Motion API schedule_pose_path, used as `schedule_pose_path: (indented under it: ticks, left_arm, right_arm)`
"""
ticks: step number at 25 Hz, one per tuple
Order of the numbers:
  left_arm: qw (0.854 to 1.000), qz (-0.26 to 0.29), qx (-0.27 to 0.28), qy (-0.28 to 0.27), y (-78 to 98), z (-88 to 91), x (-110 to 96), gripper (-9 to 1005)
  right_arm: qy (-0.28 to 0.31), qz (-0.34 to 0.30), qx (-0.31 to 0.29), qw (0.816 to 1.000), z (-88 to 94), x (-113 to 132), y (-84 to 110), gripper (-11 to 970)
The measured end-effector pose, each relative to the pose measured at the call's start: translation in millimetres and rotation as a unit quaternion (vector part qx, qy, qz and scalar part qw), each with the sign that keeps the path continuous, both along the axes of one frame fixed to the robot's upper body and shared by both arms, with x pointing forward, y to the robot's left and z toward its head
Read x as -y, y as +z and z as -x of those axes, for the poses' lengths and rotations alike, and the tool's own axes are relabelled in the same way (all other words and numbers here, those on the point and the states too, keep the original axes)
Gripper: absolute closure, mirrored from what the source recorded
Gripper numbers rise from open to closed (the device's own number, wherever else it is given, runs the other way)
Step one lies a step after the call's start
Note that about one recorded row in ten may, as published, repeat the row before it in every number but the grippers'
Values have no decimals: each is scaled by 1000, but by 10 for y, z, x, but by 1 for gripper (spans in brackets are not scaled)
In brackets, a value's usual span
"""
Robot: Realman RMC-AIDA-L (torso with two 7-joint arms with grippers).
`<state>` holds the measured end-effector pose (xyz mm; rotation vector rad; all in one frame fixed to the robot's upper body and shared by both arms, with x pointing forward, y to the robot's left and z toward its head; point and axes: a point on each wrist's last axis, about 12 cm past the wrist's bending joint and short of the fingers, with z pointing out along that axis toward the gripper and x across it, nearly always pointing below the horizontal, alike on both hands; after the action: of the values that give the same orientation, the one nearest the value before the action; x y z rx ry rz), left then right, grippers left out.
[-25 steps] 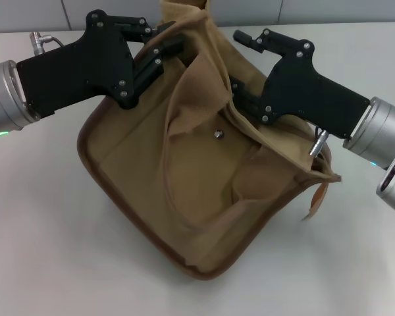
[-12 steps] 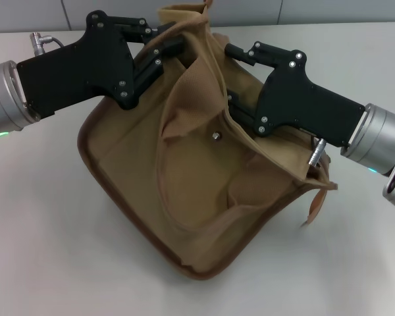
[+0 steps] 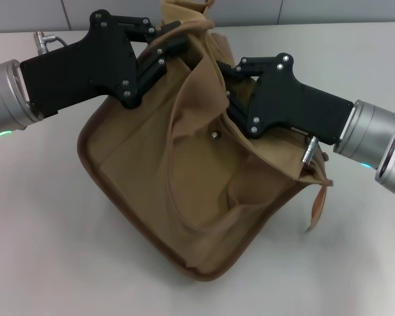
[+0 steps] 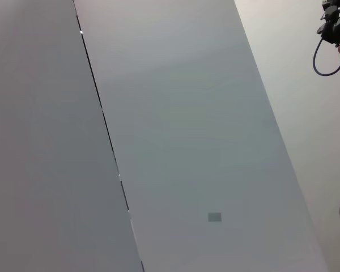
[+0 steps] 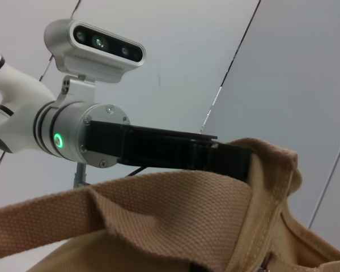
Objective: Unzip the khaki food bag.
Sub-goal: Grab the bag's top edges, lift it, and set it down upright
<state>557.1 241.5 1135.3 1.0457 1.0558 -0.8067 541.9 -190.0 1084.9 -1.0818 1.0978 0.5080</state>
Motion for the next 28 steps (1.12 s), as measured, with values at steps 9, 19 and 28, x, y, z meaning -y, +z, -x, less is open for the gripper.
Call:
schedule_pose_path:
  ticks: [9, 19, 28]
  left_arm:
    - [1000, 0, 3, -3, 9, -2, 8, 933]
    - [1000, 1, 6, -5, 17, -4, 15, 936]
    - [1000, 1, 7, -6, 18, -2, 16, 938]
  right_arm:
    - [1, -13, -25, 1000, -33, -16, 25, 742]
    - [10, -3, -40, 999, -66, -46, 30, 613]
    - [13, 16, -35, 999, -66, -61, 10, 833]
